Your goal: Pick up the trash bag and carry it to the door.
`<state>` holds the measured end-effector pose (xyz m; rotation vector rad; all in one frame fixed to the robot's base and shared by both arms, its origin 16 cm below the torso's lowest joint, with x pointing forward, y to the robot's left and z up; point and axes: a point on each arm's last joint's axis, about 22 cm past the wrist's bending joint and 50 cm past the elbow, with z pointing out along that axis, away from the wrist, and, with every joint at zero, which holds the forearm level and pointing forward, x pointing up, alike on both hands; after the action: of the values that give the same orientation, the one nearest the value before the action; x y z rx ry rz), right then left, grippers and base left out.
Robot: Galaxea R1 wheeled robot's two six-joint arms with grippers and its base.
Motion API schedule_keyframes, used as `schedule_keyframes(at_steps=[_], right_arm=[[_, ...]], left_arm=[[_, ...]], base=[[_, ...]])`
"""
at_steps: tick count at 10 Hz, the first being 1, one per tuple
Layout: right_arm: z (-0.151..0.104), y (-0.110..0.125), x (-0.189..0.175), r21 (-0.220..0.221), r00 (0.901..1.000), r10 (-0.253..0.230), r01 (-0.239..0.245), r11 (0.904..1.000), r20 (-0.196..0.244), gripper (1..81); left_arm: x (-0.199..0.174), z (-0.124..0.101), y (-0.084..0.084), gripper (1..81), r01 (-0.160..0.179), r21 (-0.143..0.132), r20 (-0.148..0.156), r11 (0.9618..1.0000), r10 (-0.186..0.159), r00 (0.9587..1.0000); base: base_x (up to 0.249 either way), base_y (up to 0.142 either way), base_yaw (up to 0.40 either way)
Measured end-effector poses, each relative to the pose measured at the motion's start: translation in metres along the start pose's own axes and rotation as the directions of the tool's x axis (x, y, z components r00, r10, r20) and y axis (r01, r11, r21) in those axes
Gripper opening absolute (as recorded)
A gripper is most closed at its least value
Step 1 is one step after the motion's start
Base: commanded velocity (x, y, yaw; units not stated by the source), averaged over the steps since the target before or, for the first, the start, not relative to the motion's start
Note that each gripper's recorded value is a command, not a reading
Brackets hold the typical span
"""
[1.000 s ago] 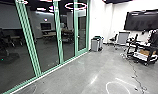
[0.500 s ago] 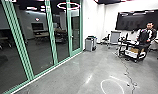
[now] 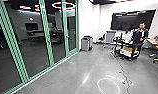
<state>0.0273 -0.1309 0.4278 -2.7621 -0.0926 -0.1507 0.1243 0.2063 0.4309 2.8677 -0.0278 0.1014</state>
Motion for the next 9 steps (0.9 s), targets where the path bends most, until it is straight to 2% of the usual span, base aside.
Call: schedule_keyframes(at_steps=[9], right_arm=[[0.0002, -0.0008, 0.0002, 0.001, 1.0000, 0.001, -0.001, 1.0000, -0.001, 81.1]], left_arm=[[0.0012, -0.0003, -0.0010, 1.0, 0.001, 0.002, -0.004, 1.0000, -0.001, 1.0000]], base=[[0.000, 0.000, 0.000]])
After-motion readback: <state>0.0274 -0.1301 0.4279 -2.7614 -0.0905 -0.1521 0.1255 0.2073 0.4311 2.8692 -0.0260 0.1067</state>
